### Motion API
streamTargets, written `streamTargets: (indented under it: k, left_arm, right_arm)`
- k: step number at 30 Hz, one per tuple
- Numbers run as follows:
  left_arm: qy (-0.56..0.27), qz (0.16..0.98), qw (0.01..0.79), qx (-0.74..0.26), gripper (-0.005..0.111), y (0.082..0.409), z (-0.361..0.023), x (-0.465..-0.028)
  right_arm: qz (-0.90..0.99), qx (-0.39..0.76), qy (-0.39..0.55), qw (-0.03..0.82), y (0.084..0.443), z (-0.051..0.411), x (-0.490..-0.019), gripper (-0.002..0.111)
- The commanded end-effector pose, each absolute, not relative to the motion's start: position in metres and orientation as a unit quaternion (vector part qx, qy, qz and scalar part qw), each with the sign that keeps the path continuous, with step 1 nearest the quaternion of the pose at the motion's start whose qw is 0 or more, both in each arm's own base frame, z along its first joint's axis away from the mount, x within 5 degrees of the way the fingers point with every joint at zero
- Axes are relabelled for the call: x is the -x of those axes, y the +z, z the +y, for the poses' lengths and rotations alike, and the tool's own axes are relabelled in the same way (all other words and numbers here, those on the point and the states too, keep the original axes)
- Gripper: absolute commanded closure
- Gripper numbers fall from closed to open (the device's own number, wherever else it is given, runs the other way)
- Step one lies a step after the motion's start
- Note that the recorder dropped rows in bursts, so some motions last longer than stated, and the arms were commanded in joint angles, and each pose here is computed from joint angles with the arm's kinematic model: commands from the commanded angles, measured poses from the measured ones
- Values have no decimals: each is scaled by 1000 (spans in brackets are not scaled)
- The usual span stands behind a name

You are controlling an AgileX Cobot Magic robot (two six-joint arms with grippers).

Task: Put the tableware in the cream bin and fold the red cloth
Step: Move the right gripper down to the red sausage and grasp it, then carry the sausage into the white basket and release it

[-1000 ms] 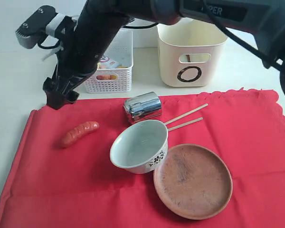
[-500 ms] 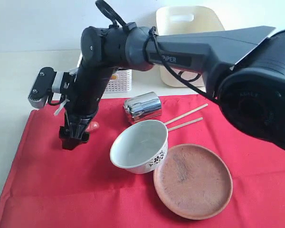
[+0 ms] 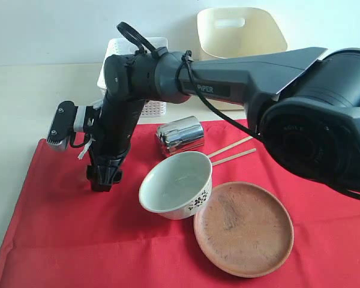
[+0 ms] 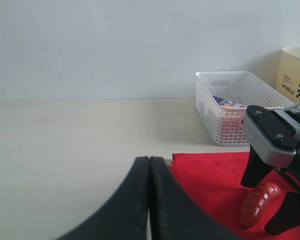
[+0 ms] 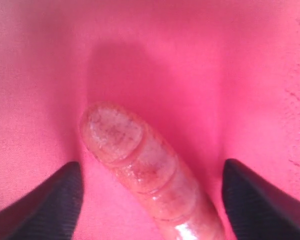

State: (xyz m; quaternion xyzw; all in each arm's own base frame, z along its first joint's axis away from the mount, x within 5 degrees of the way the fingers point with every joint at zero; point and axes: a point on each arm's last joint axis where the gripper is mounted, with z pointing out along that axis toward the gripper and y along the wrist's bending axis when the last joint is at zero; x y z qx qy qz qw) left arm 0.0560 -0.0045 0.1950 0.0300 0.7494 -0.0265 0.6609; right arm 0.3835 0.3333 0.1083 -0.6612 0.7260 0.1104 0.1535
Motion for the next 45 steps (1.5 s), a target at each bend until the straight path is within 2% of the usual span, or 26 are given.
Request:
streamTargets:
  k: [1,6,15,29,45]
  left_arm:
    - [-25,748,663,-32,107,194,-4,-56]
    - [-25,748,663,-32,107,194,-4,-56]
    - [-25,748,663,-32,107,194,-4,-56]
    - [-25,748,663,-32,107,194,-4,-56]
    - [-25,748,663,-32,107,194,-4,-56]
  right_arm:
    - [724,663,105,158,108,334,-385,55]
    - [726,661,106,158,108,334,-385,78]
    - [734,653,111,147,107,333,-383,107]
    - [780,598,138,124,110,334,-379,108]
    - [772,586,128,211,191,326,-382,108]
